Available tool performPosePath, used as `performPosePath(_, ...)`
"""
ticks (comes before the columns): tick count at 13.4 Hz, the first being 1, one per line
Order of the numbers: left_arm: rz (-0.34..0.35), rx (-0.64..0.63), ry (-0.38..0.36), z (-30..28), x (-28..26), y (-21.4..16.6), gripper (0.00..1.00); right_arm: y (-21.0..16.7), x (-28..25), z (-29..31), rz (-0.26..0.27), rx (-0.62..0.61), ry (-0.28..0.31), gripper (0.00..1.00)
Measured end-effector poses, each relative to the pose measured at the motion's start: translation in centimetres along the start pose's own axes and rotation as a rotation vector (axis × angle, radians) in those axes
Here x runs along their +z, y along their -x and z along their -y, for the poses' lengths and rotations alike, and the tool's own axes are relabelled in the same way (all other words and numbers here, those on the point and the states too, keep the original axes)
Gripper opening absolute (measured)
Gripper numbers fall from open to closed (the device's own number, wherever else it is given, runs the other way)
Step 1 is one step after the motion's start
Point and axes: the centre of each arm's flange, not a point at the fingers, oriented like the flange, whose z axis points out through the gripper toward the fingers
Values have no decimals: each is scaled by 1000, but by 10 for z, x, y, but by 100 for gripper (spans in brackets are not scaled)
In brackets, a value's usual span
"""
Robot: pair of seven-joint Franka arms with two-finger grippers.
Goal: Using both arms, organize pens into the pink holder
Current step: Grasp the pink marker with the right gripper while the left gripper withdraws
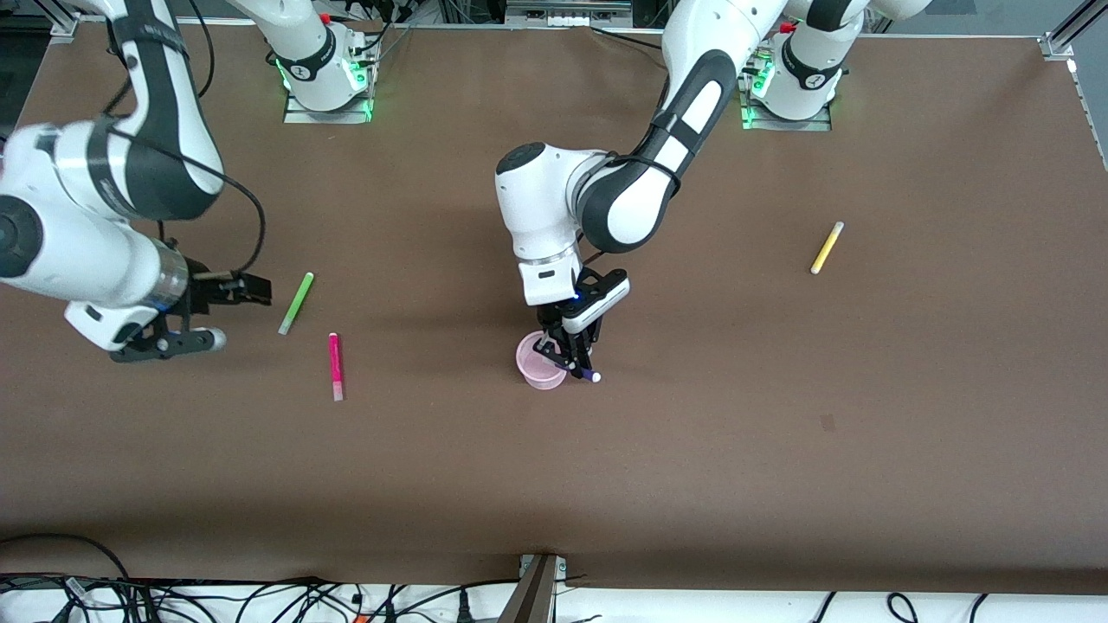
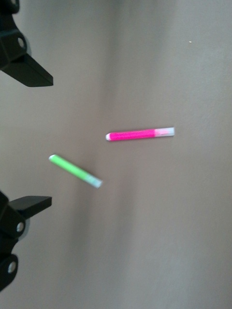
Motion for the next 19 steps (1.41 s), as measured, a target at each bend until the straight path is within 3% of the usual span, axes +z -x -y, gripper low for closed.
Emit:
performPosePath(7, -49, 32, 16, -1, 1, 14, 17, -48, 161, 4, -32, 38, -39, 96)
performPosePath(8, -50, 29, 21, -3, -1, 13, 22, -49, 171, 7, -33, 36, -41, 96)
performPosePath(11, -51, 24, 30, -6, -4, 11, 54, -41, 198, 19, -52, 24, -31, 90)
performPosePath(14, -56, 21, 40, -11, -8, 5, 82, -30, 214, 18, -35, 17, -28, 77)
performPosePath(15, -60, 22, 47, -15, -13, -1, 86, -26, 217, 18, -30, 18, -28, 68)
performPosePath(16, -60, 28, 50, -19, -18, -10, 86, -23, 217, 17, -26, 19, -28, 67)
performPosePath(17, -49, 36, 42, -22, -23, -25, 91, -20, 218, 17, -22, 19, -29, 61)
performPosePath(18, -27, 50, 21, -24, -26, -43, 92, -19, 218, 17, -21, 19, -29, 48)
performPosePath(19, 11, 73, -13, -25, -28, -68, 100, -18, 219, 17, -20, 20, -28, 38)
